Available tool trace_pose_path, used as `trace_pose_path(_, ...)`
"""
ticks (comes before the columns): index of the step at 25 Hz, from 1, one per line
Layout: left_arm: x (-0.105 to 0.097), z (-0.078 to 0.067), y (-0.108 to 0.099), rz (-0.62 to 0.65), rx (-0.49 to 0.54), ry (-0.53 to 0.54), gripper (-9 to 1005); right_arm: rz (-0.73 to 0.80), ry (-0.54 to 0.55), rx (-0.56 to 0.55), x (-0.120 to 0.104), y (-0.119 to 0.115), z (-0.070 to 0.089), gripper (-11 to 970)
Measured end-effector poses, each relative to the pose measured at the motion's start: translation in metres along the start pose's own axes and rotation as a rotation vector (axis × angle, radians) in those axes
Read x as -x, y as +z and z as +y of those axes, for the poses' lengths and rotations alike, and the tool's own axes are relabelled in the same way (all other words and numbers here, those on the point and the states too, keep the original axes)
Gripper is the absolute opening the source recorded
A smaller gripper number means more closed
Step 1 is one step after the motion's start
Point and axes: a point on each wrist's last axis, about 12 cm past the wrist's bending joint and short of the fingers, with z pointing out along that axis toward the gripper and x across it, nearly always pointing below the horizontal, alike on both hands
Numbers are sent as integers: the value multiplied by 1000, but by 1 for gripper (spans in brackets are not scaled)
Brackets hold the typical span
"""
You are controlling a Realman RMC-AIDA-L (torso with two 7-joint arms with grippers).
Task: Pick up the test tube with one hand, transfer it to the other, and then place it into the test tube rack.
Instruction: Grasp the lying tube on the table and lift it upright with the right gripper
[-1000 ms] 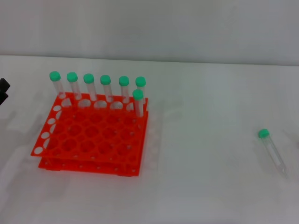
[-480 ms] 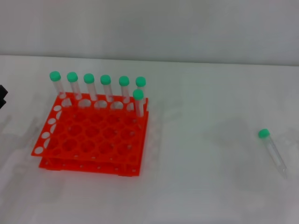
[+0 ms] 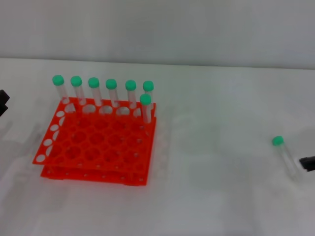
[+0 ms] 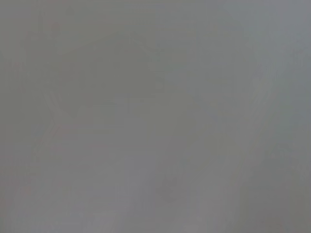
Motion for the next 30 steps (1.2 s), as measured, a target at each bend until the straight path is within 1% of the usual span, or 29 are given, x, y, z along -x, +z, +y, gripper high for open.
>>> trace_pose_path(5, -1, 1, -2, 8, 6, 5, 861, 15, -66, 3, 20, 15, 27, 870)
trace_pose_path(7, -2, 2, -2, 14, 14, 9, 861, 27, -87, -2, 26, 20, 35, 869)
trace_pose_path(12, -3, 3, -3, 18, 21, 9, 861, 74, -98, -5, 28, 34, 40, 869)
trace_pose_path(17, -3, 3, -3, 19, 22, 9, 861, 126, -97, -34, 29, 45, 38, 870)
trace_pose_path(25, -3, 3, -3, 21, 21, 9, 861, 169, -72, -55, 28, 57, 32, 576)
trace_pose_path(30, -3, 3, -3, 21, 20, 9, 861, 194, -68, -53, 29, 64, 30, 445)
